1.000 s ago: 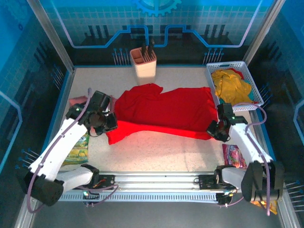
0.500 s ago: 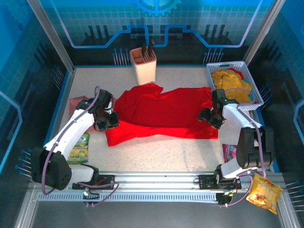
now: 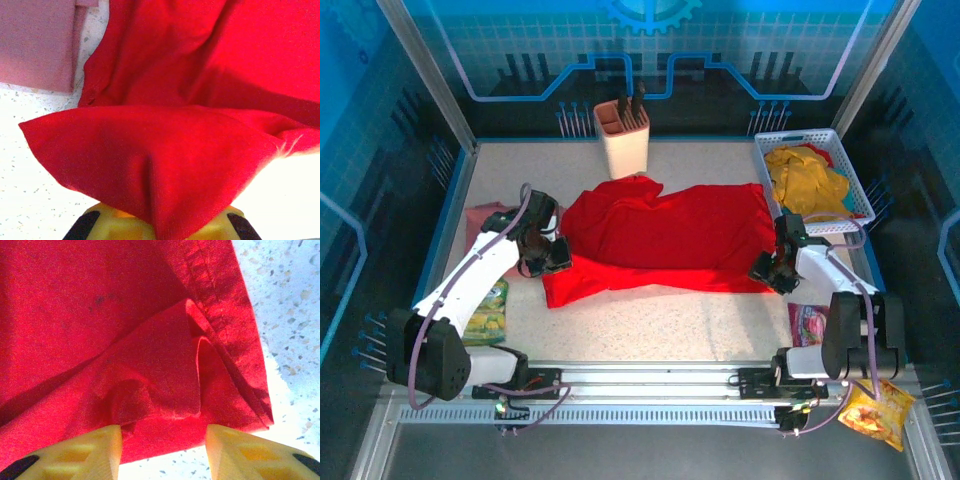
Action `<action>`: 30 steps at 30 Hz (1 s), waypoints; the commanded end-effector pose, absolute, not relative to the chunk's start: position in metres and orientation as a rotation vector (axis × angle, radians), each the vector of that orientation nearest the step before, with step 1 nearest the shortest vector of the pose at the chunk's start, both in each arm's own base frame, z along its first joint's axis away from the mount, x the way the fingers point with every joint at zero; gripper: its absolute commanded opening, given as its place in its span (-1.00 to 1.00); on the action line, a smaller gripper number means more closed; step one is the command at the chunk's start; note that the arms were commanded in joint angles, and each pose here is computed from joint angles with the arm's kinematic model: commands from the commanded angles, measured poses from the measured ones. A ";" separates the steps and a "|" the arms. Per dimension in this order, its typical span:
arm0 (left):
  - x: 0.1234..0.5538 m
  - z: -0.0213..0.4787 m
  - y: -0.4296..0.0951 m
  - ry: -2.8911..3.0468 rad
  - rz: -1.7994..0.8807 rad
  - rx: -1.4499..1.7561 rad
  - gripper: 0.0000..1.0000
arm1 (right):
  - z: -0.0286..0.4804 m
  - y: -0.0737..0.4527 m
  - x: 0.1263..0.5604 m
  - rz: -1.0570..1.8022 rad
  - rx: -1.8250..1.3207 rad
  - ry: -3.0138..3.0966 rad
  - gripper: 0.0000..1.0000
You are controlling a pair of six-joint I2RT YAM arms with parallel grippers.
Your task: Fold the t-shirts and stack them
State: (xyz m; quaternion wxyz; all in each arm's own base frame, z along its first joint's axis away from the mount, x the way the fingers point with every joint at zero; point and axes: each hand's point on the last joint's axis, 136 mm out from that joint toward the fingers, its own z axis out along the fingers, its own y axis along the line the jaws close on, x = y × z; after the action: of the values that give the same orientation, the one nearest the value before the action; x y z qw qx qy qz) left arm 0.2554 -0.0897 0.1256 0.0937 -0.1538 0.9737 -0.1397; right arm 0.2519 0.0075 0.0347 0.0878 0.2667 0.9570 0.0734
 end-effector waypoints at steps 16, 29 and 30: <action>0.249 0.123 -0.090 2.882 -0.455 -0.454 -1.00 | 0.025 -0.003 0.266 0.219 0.836 2.814 -0.39; 0.257 0.124 -0.090 2.867 -0.459 -0.441 -1.00 | 0.053 -0.006 0.273 0.221 0.788 2.751 -1.00; 0.259 0.124 -0.089 2.866 -0.467 -0.440 -1.00 | 0.058 -0.005 0.275 0.238 0.780 2.738 -1.00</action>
State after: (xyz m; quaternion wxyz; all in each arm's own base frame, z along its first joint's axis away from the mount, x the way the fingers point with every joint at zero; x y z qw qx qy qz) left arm 0.2547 -0.0894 0.1217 0.0964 -0.1552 0.9725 -0.1446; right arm 0.2687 0.0005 0.0386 0.1192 0.2710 0.9520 0.0781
